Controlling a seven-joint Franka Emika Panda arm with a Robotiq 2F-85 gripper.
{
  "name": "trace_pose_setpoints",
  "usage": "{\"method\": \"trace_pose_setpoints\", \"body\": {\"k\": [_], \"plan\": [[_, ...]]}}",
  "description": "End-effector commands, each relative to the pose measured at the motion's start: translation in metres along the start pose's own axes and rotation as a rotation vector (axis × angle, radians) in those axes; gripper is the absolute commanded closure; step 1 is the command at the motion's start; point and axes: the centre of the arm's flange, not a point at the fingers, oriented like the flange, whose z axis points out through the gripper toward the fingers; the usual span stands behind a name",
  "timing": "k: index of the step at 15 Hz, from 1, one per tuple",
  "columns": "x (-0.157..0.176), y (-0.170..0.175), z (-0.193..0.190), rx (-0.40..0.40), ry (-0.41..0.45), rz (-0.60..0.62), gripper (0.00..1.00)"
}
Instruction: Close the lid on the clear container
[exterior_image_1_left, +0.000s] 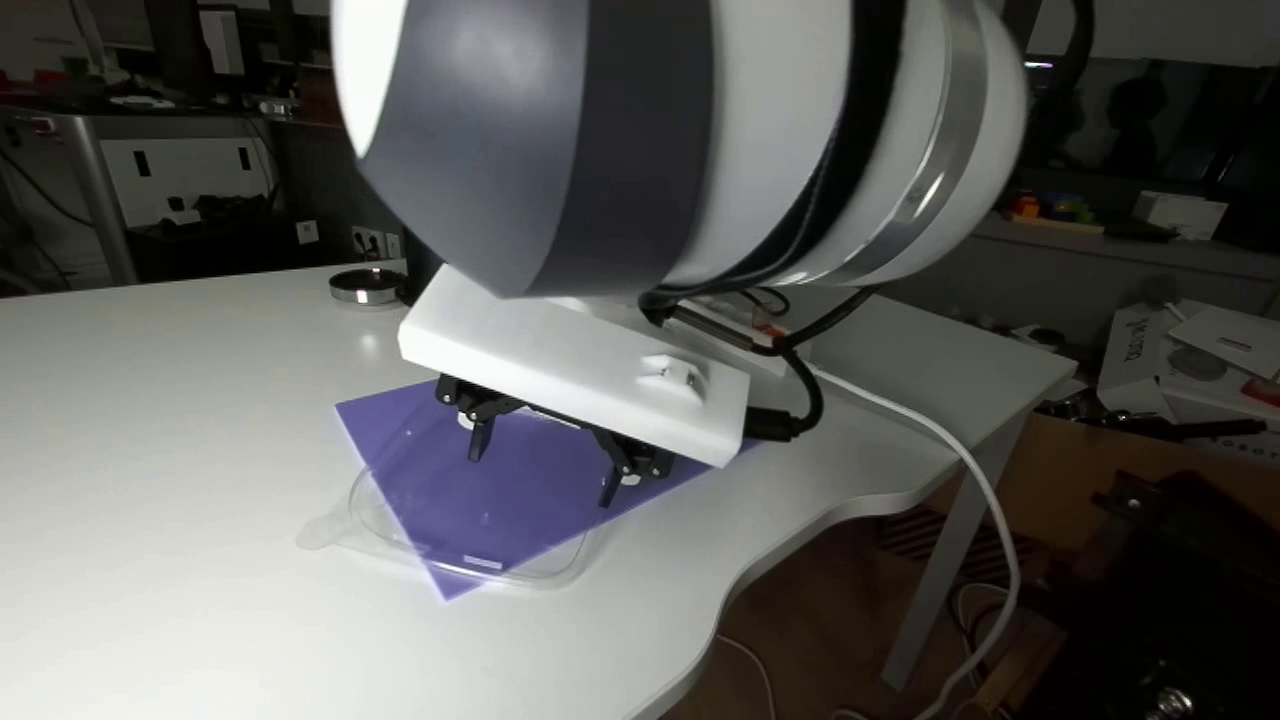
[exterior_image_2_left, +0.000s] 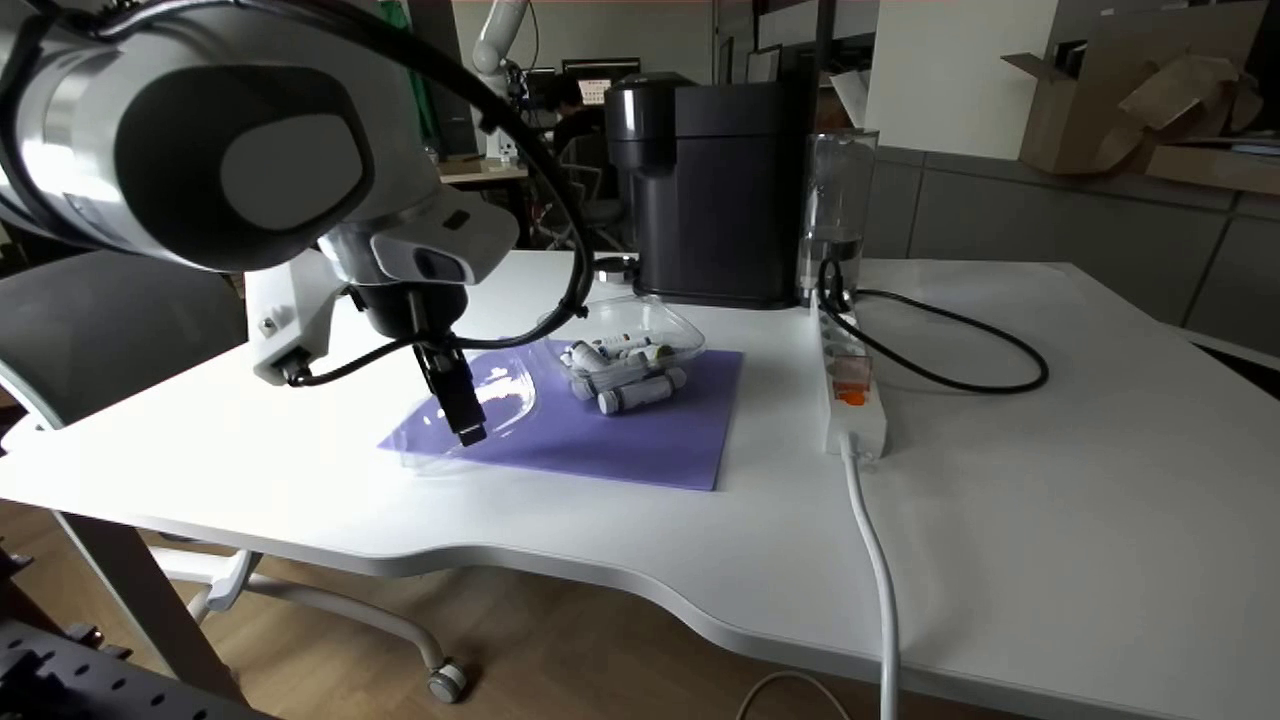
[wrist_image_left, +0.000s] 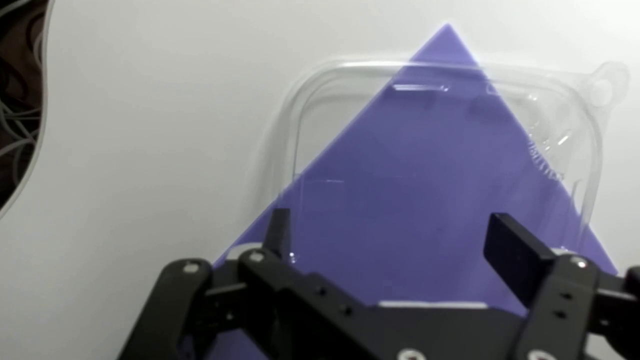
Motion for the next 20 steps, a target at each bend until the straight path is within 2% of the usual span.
{"method": "trace_pose_setpoints", "body": {"k": [1, 12, 20], "plan": [[0.001, 0.005, -0.004, -0.002, -0.023, 0.060, 0.00], [0.006, 0.006, -0.004, -0.026, 0.017, 0.087, 0.00], [0.002, 0.014, 0.000, -0.001, 0.008, 0.061, 0.00]]}}
